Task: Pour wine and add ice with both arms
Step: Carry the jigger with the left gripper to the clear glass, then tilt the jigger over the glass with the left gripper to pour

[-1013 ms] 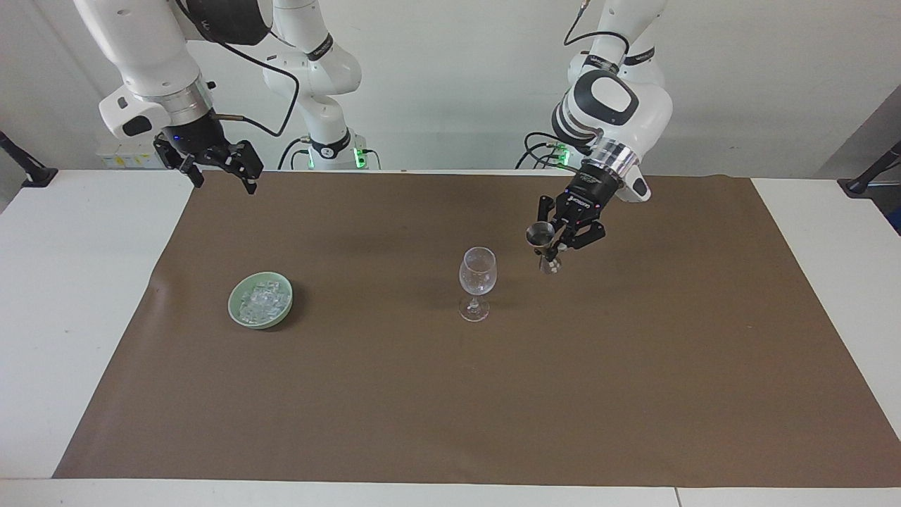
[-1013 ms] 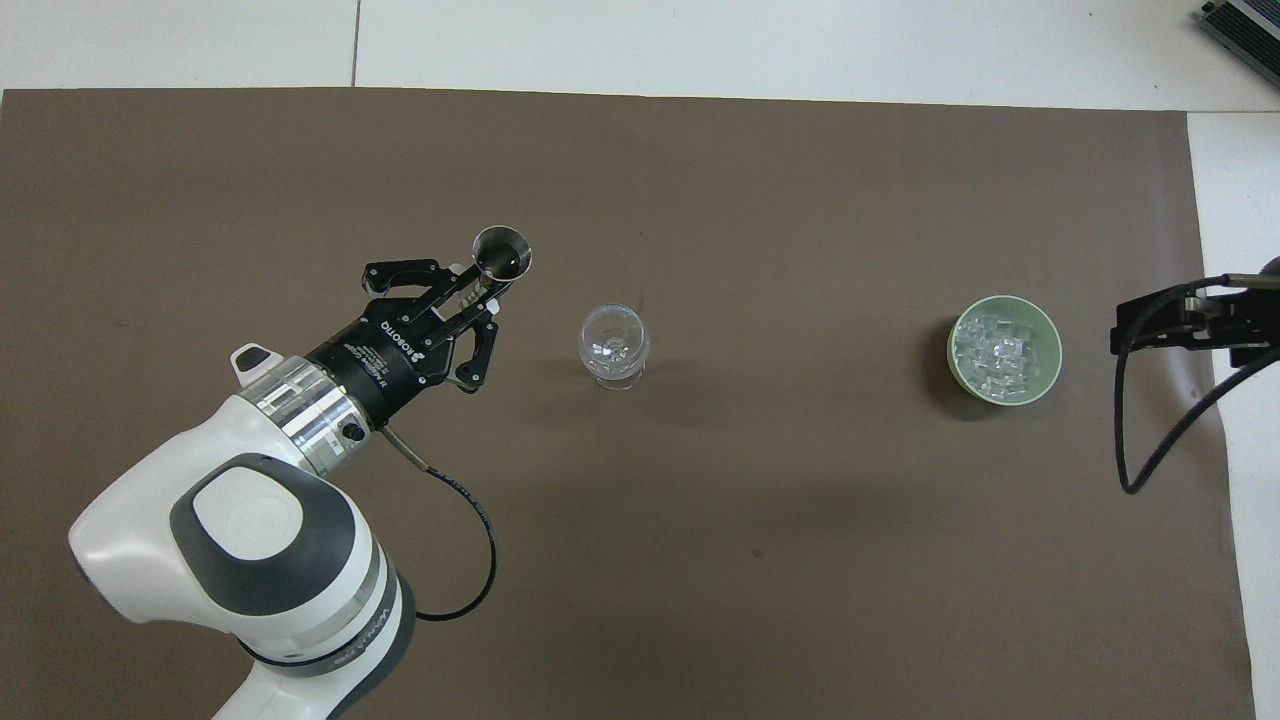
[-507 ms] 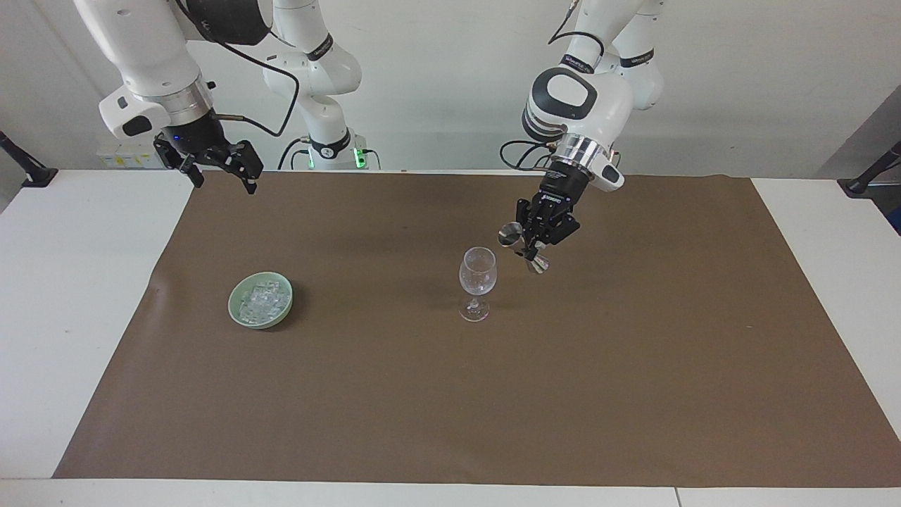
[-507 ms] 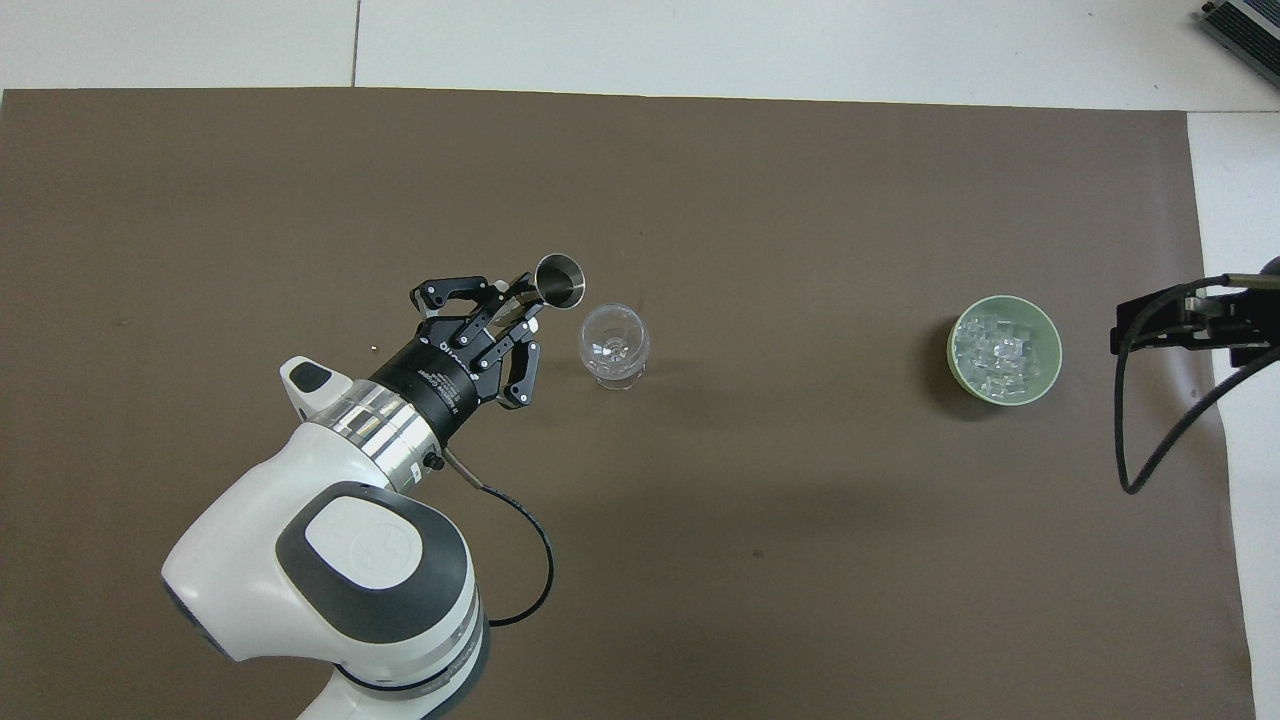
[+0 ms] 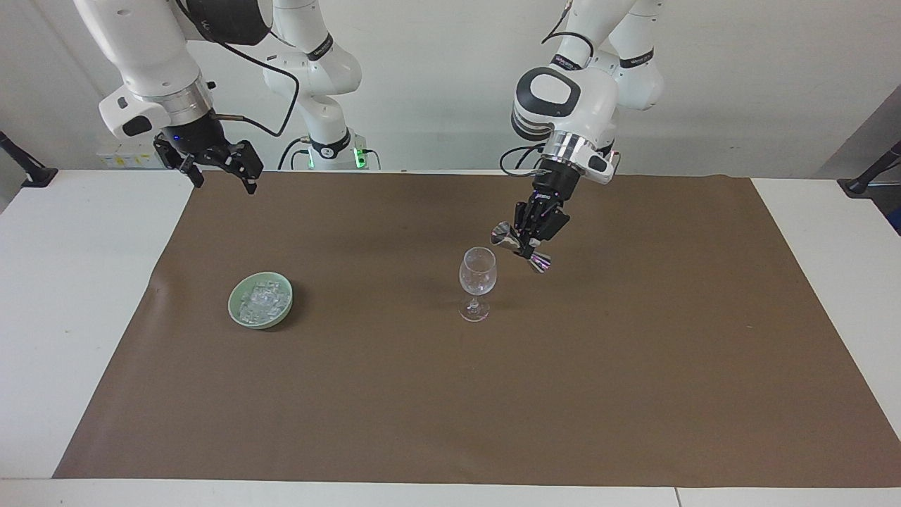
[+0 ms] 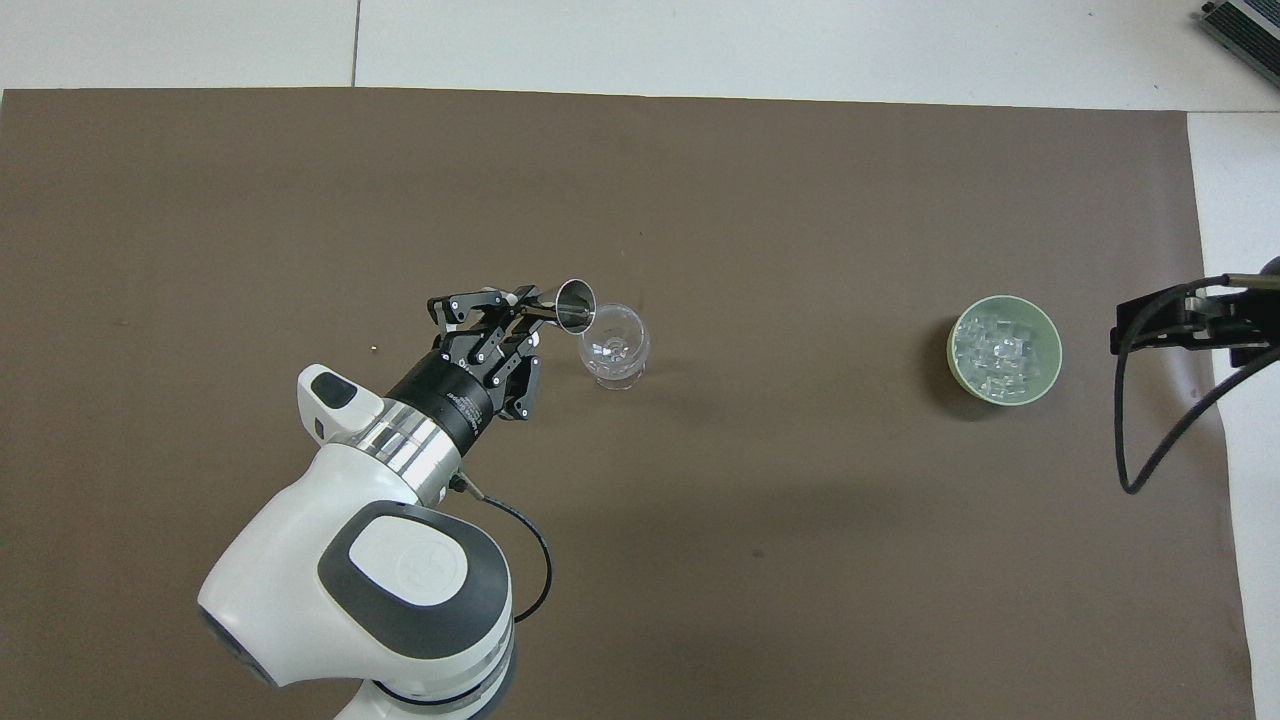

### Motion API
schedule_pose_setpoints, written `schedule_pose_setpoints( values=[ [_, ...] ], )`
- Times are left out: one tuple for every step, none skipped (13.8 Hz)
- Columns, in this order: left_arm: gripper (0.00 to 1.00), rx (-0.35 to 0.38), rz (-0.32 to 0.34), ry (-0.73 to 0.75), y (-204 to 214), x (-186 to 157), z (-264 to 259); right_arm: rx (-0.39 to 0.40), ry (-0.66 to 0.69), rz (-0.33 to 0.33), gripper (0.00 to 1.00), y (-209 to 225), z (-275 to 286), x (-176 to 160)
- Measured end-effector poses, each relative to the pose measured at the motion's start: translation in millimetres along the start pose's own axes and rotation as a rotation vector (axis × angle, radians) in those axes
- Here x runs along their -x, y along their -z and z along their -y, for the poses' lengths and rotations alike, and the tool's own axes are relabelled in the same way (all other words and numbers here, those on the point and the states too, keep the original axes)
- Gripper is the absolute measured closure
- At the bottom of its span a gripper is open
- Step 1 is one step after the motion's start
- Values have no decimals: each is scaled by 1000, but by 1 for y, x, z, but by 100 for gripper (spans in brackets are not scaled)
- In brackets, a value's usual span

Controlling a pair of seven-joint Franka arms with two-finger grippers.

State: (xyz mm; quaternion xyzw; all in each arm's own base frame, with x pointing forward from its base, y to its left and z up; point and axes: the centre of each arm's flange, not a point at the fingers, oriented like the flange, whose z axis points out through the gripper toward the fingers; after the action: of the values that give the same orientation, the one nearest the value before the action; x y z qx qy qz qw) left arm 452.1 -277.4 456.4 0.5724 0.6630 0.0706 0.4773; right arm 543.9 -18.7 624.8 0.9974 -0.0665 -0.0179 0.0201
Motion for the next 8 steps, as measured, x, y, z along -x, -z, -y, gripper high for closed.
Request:
schedule_pose_setpoints(
  values=[
    [78, 3, -13, -31, 0, 0, 3, 0, 0, 0, 0, 0, 0, 0],
    [78, 5, -25, -59, 0, 1, 5, 0, 0, 0, 0, 0, 0, 0],
    [78, 6, -38, -87, 1, 2, 9, 0, 0, 0, 0, 0, 0, 0],
    [78, 7, -49, -117, 1, 4, 12, 0, 0, 0, 0, 0, 0, 0],
    [78, 8, -59, -139, 1, 5, 14, 0, 0, 0, 0, 0, 0, 0],
    [78, 11, -69, -153, 2, 5, 16, 0, 0, 0, 0, 0, 0, 0],
    [78, 19, -82, -160, 2, 5, 15, 0, 0, 0, 0, 0, 0, 0],
    [78, 29, -94, -173, 2, 6, 13, 0, 0, 0, 0, 0, 0, 0]
  ],
)
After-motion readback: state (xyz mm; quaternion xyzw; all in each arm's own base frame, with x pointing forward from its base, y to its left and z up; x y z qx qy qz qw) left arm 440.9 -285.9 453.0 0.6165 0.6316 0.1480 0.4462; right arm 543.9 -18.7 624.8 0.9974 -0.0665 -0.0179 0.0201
